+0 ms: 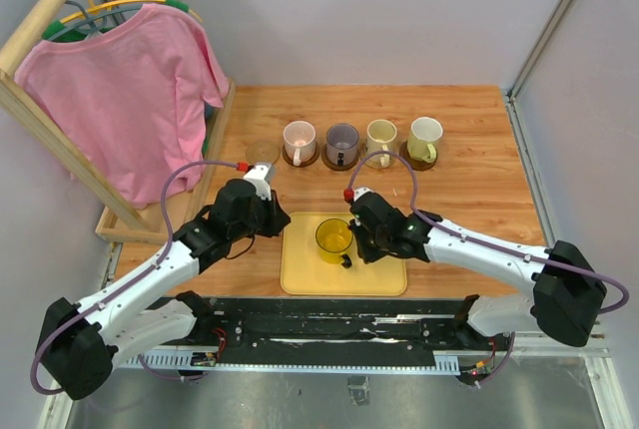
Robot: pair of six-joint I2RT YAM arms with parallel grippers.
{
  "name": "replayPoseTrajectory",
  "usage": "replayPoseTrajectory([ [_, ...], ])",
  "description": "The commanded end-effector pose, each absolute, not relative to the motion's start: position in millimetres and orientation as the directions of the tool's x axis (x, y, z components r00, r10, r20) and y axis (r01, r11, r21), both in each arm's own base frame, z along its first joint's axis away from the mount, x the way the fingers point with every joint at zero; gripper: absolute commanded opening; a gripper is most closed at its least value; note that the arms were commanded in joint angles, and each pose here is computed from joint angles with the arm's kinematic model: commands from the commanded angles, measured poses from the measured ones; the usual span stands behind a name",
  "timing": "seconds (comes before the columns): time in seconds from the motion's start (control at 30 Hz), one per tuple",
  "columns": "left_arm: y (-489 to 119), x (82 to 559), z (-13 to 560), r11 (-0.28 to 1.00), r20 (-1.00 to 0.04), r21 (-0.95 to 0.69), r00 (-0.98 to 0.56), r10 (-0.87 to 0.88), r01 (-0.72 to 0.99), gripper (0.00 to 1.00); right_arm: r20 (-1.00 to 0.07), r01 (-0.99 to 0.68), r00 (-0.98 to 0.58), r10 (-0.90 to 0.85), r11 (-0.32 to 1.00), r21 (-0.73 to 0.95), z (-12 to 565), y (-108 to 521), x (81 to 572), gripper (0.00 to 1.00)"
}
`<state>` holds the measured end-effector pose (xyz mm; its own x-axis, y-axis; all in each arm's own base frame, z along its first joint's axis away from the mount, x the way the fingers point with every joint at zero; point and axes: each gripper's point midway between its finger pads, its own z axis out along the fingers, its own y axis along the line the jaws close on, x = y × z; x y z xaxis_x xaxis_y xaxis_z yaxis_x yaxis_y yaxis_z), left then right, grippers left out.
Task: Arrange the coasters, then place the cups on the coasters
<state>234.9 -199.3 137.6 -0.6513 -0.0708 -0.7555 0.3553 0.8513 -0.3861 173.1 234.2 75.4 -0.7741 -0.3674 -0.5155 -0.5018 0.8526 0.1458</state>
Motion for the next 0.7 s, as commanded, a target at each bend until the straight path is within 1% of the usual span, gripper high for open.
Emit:
replayPoseTrajectory([
  [0.0,-199.3,234.4,144.5,0.851,-0.774,-0.386,-0.627,-0.09,0.355,0.01,-0.543,-0.594,-0.723,-0.427,0.786,0.173,79.3,258.4,168.8,0.01],
  [0.1,-192.6,234.9,145.0,0.873,-0.779,-0.361,-0.621,-0.089,0.328,0.01,-0.535,-0.634,-0.706,-0.464,0.75,0.188,79.4,270.1,164.8,0.01],
  [0.17,-188.9,234.6,147.1,0.883,-0.782,-0.345,-0.618,-0.083,0.318,0.05,-0.531,-0.671,-0.689,-0.493,0.712,0.209,81.7,281.5,158.9,0.01],
  [0.2,-187.7,233.9,148.4,0.885,-0.783,-0.34,-0.617,-0.08,0.317,0.11,-0.529,-0.687,-0.679,-0.508,0.694,0.215,82.4,286.1,156.3,0.01],
  [0.27,-186.6,232.5,153.1,0.885,-0.784,-0.34,-0.616,-0.079,0.319,0.29,-0.526,-0.717,-0.659,-0.538,0.659,0.225,83.9,295.5,150.7,0.01],
  [0.3,-186.6,231.2,154.6,0.883,-0.783,-0.34,-0.618,-0.075,0.323,0.34,-0.523,-0.733,-0.646,-0.555,0.642,0.225,83.3,299.4,148.2,0.01],
  [0.37,-187.5,229.3,159.3,0.878,-0.783,-0.344,-0.618,-0.072,0.333,0.42,-0.525,-0.756,-0.626,-0.577,0.613,0.229,85.6,307.9,144.4,0.01],
  [0.47,-189.4,226.1,165.0,0.868,-0.784,-0.35,-0.618,-0.066,0.351,0.51,-0.531,-0.78,-0.606,-0.593,0.576,0.247,90.8,319.8,140.4,0.01],
  [0.67,-192.0,218.2,172.4,0.848,-0.784,-0.363,-0.619,-0.053,0.387,0.74,-0.571,-0.807,-0.577,-0.584,0.515,0.288,105.9,341.7,139.9,0.01],
])
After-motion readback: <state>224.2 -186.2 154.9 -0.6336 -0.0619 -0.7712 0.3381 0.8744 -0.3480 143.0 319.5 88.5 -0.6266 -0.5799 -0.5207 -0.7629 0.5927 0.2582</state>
